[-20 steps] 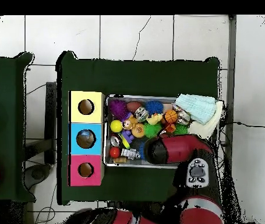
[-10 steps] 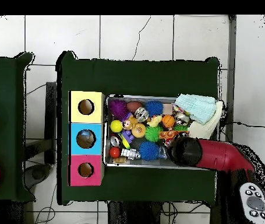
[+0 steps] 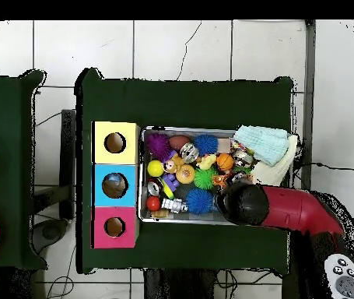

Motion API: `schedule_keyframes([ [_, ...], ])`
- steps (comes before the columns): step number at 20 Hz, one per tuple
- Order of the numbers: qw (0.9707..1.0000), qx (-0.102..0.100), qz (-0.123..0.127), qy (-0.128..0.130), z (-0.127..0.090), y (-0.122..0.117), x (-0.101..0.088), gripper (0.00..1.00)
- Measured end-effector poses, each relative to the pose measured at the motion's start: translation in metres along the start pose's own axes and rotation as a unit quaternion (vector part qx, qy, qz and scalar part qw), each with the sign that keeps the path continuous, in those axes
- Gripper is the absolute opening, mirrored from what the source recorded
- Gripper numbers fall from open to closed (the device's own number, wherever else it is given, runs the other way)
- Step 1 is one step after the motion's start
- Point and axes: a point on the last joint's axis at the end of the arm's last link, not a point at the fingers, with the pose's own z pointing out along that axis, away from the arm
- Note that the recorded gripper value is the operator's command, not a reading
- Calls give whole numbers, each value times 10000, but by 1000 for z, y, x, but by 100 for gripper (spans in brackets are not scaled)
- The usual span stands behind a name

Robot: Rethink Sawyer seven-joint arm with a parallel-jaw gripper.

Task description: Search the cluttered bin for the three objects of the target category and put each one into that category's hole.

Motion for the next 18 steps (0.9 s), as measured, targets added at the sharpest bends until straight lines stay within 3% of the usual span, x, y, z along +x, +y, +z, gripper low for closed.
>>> schedule_keyframes([
  [6,9999,-31,-153,55,-12,16,18,100],
  [10,9993,68,-272,264,-12,25,45,100],
  [18,9966,326,-457,610,15,36,91,100],
])
